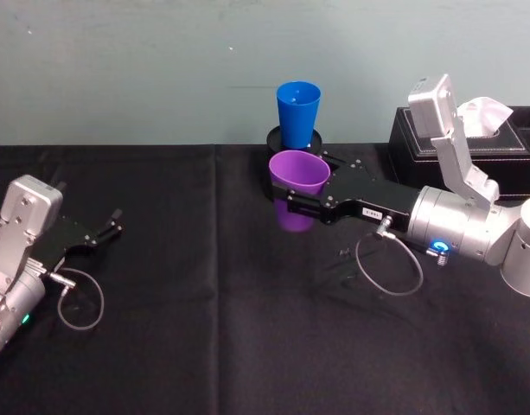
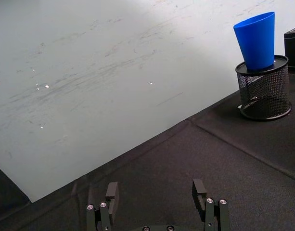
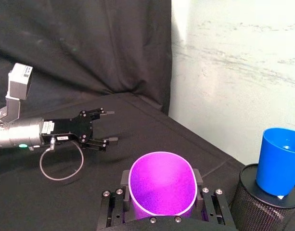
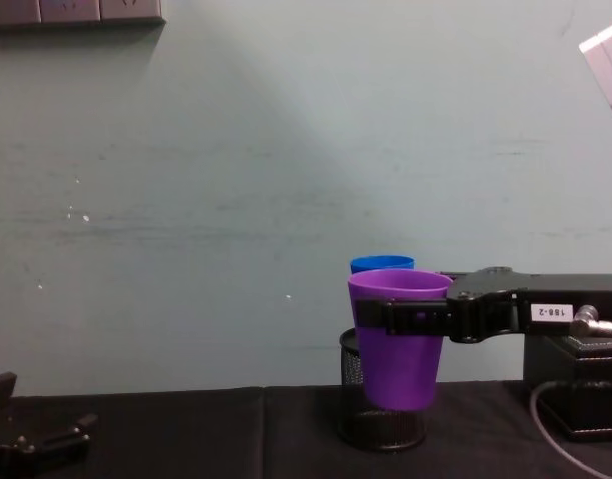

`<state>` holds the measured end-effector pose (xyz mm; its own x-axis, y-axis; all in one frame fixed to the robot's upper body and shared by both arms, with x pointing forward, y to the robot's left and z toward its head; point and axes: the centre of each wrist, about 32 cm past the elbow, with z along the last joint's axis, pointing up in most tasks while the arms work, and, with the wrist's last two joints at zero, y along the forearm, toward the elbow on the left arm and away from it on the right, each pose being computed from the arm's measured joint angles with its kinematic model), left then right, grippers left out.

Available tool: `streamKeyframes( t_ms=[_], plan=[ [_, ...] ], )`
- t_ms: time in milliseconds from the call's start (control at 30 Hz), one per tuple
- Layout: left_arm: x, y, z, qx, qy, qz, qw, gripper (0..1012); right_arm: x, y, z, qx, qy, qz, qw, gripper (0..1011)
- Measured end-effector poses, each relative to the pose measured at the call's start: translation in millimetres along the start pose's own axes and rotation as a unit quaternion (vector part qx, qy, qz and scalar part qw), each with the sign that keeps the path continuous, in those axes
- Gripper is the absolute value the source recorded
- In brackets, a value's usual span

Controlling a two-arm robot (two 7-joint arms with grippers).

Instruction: Pick up one cup with a gripper and tap it against the other cup.

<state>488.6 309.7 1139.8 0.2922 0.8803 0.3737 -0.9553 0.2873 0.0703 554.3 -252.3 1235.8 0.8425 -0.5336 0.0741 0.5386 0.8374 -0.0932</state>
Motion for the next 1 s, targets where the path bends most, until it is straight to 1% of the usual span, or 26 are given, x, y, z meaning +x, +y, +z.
streamKeyframes(
  t_ms=[367, 633, 867, 967, 1000],
  plan=[
    [0.0, 0.0, 0.0, 0.000, 0.000, 0.000, 1.0000, 1000, 9.0, 4.4, -6.0, 0.001, 0.010, -0.022, 0.9997, 724],
    [0.0, 0.0, 0.0, 0.000, 0.000, 0.000, 1.0000, 1000, 24.5, 20.0, -10.8, -0.003, 0.014, -0.035, 0.9993, 724],
    [0.0, 0.0, 0.0, 0.000, 0.000, 0.000, 1.0000, 1000, 35.5, 32.0, -16.4, -0.005, 0.014, -0.042, 0.9990, 724],
    [0.0, 0.0, 0.0, 0.000, 0.000, 0.000, 1.0000, 1000, 40.4, 34.8, -18.1, -0.004, 0.014, -0.049, 0.9987, 724],
    [0.0, 0.0, 0.0, 0.000, 0.000, 0.000, 1.0000, 1000, 40.4, 34.8, -18.1, -0.004, 0.014, -0.049, 0.9987, 724]
  ],
)
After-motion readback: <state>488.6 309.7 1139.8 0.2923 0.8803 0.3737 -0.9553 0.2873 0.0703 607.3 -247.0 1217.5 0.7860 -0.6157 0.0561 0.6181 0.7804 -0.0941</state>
